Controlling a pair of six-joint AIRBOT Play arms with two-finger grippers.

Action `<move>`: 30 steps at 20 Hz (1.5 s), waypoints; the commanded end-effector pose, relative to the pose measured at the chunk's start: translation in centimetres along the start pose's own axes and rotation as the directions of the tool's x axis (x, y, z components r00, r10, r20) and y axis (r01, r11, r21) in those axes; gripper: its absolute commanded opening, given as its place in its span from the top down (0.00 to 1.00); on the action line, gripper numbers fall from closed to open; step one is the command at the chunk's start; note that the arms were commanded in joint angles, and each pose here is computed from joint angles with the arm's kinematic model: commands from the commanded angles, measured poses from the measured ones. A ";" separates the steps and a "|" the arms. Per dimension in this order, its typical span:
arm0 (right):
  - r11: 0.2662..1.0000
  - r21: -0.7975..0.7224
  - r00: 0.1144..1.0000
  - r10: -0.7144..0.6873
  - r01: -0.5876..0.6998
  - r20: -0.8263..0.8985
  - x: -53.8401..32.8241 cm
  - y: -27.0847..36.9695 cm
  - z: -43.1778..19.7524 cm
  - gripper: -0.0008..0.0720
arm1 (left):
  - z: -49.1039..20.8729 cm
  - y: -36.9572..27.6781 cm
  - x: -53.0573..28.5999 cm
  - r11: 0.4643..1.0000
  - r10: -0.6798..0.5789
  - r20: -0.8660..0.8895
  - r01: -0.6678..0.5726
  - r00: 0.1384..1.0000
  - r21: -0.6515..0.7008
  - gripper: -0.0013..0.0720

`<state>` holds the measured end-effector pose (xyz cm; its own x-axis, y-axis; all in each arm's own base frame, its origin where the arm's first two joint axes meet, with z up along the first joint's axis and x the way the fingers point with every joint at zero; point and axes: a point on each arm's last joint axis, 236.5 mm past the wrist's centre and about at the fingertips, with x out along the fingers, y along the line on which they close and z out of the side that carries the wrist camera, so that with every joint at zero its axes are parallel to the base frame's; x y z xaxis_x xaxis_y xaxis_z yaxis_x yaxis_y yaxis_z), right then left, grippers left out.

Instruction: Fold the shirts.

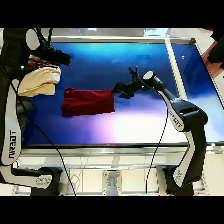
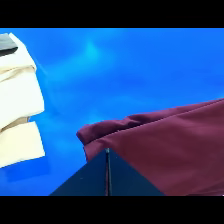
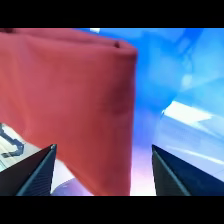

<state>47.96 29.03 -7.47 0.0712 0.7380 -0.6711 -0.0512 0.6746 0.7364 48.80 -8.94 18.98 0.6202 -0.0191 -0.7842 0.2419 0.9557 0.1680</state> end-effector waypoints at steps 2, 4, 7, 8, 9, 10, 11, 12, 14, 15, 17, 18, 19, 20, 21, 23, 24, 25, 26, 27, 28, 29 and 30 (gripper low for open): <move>0.999 0.031 0.998 0.037 -0.035 -0.055 3.5 0.9 -1.9 0.08 | 0.1 0.0 0.0 1.000 0.001 0.003 -0.001 1.000 0.004 0.97; 0.996 0.011 0.994 0.090 -0.089 -0.070 5.2 2.8 -2.8 0.09 | 0.1 0.0 0.0 1.000 0.001 0.003 -0.001 1.000 0.004 0.97; 0.993 0.003 0.990 0.120 -0.120 -0.073 6.9 4.5 -3.7 0.11 | 0.0 0.0 0.0 1.000 0.001 0.002 -0.001 1.000 0.012 0.97; 0.993 0.000 0.990 0.121 -0.122 -0.071 7.2 4.8 -3.8 0.24 | 0.0 0.0 0.0 1.000 0.001 0.001 -0.001 1.000 0.012 0.97; 0.991 -0.003 0.989 0.132 -0.133 -0.066 7.2 5.2 -3.7 0.52 | 0.0 0.0 0.0 1.000 0.001 0.001 -0.001 1.000 0.012 0.97; 0.987 -0.015 0.985 0.160 -0.161 -0.056 7.1 5.8 -3.5 0.95 | 0.0 0.1 0.0 1.000 0.001 0.001 -0.001 1.000 0.013 0.97; 0.978 -0.016 0.978 0.206 -0.207 -0.038 6.6 6.7 -2.9 0.94 | 0.0 0.0 0.0 1.000 0.001 0.001 -0.001 1.000 0.021 0.97; 0.965 -0.021 0.966 0.260 -0.260 -0.015 5.7 7.7 -2.1 0.94 | 0.0 0.1 0.0 1.000 0.001 0.001 -0.001 1.000 0.027 0.97; 0.946 -0.043 0.945 0.323 -0.322 0.042 2.7 8.7 0.0 0.94 | 0.0 0.1 0.0 1.000 0.003 0.001 -0.003 1.000 0.030 0.97; 0.949 -0.061 0.947 0.312 -0.308 0.070 0.7 8.2 1.2 0.94 | 0.0 0.1 0.0 1.000 0.004 0.001 -0.004 1.000 0.031 0.97; 0.968 -0.122 0.963 0.236 -0.220 0.132 -4.5 6.2 3.3 0.94 | -0.1 0.1 0.3 1.000 0.004 -0.003 -0.004 1.000 0.031 0.97; 0.982 -0.127 0.972 0.159 -0.138 0.171 -7.7 4.4 4.3 0.94 | -0.2 0.0 0.6 0.999 0.003 -0.007 -0.002 1.000 0.032 0.97; 0.993 -0.113 0.975 0.065 -0.041 0.214 -11.1 2.3 5.1 0.94 | -0.4 -0.1 1.0 0.999 0.001 -0.015 -0.001 1.000 0.033 0.97; 0.994 -0.086 0.966 -0.041 0.065 0.256 -14.9 -0.3 5.7 0.94 | -0.8 -0.2 1.5 0.999 -0.001 -0.030 0.002 1.000 0.034 0.97; 0.983 -0.046 0.944 -0.158 0.179 0.290 -19.1 -3.1 5.7 0.94 | -1.3 -0.3 2.0 0.999 -0.003 -0.044 0.004 0.999 0.033 0.97; 0.932 0.050 0.876 -0.356 0.360 0.325 -27.8 -8.4 4.3 0.94 | -2.3 -0.6 3.1 0.999 -0.008 -0.079 0.011 0.997 0.037 0.97; 0.899 0.104 0.838 -0.435 0.426 0.329 -31.8 -10.7 3.0 0.94 | -2.9 -0.8 3.7 0.999 -0.010 -0.096 0.014 0.995 0.039 0.97; 0.862 0.167 0.798 -0.506 0.478 0.327 -35.9 -13.1 1.4 0.94 | -3.3 -0.9 4.1 0.999 -0.011 -0.106 0.015 0.994 0.036 0.97; 0.827 0.237 0.762 -0.562 0.510 0.321 -39.6 -15.3 -0.5 0.94 | -3.7 -1.0 4.6 1.000 -0.012 -0.114 0.015 0.993 0.026 0.97; 0.796 0.301 0.734 -0.603 0.526 0.312 -42.5 -17.1 -2.3 0.94 | -4.0 -1.1 4.9 1.000 -0.014 -0.121 0.015 0.993 0.011 0.97; 0.762 0.369 0.713 -0.638 0.532 0.290 -45.2 -19.0 -4.4 0.94 | -4.3 -1.1 5.1 1.000 -0.014 -0.130 0.014 0.991 -0.008 0.97; 0.730 0.427 0.704 -0.663 0.534 0.254 -47.0 -20.6 -6.6 0.94 | -4.5 -1.2 5.2 1.000 -0.017 -0.135 0.014 0.991 -0.023 0.97; 0.685 0.482 0.700 -0.689 0.546 0.188 -48.4 -22.4 -9.3 0.94 | -4.5 -1.2 5.3 0.999 -0.018 -0.134 0.013 0.991 -0.034 0.97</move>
<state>44.48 -13.41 7.80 0.4161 0.1808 -0.8912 0.2853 0.9046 0.3167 48.55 -8.91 12.83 0.5234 0.0032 -0.8521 0.2531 0.9543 0.1591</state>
